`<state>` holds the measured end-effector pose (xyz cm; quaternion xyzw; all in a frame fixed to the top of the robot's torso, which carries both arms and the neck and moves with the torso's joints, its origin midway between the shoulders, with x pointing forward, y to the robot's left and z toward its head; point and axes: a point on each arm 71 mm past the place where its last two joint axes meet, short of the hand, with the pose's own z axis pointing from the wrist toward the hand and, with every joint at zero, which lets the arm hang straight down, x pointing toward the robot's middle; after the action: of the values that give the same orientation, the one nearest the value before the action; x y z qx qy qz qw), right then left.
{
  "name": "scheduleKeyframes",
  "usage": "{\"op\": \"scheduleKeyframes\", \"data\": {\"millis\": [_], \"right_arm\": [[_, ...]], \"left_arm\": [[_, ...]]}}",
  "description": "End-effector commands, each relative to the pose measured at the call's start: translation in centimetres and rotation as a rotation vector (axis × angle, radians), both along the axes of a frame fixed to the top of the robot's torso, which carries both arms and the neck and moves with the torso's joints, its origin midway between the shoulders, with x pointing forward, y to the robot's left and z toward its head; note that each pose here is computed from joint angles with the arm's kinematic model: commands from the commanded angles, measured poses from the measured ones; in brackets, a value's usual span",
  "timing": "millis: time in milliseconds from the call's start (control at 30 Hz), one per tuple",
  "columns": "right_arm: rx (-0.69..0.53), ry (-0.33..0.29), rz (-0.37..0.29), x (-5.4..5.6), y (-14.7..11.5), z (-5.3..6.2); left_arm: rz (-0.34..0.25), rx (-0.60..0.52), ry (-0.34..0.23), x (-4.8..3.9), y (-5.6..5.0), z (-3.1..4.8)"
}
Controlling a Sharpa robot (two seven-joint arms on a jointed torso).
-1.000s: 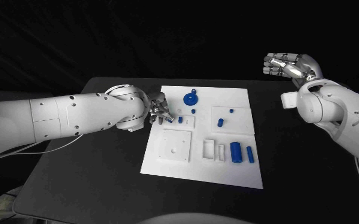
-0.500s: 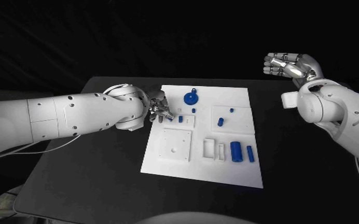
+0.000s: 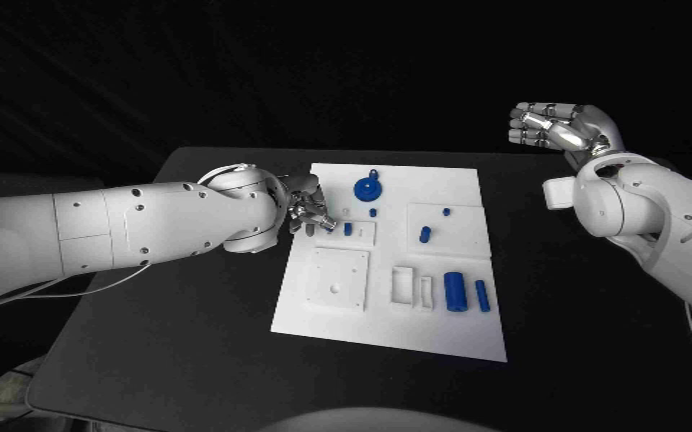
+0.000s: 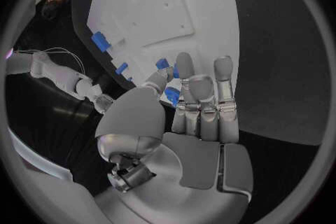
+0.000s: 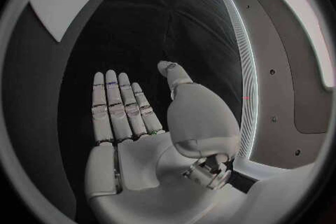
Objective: Assemble the parts on the task board
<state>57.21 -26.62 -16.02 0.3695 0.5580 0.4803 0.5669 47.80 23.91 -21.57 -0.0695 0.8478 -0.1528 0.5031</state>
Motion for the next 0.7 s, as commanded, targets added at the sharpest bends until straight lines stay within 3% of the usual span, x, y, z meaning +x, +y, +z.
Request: {"op": "scheduleKeyframes", "data": {"millis": [33,700], "right_arm": [[-0.003,0.002,0.018,-0.04,0.07,-0.08],[-0.004,0.012,0.02,-0.13,-0.01,-0.43]], "left_arm": [[-0.021,0.005,-0.038,-0.03,-0.2,0.02],[-0.045,0.031,-0.081,-0.34,-0.31,-0.41]]}}
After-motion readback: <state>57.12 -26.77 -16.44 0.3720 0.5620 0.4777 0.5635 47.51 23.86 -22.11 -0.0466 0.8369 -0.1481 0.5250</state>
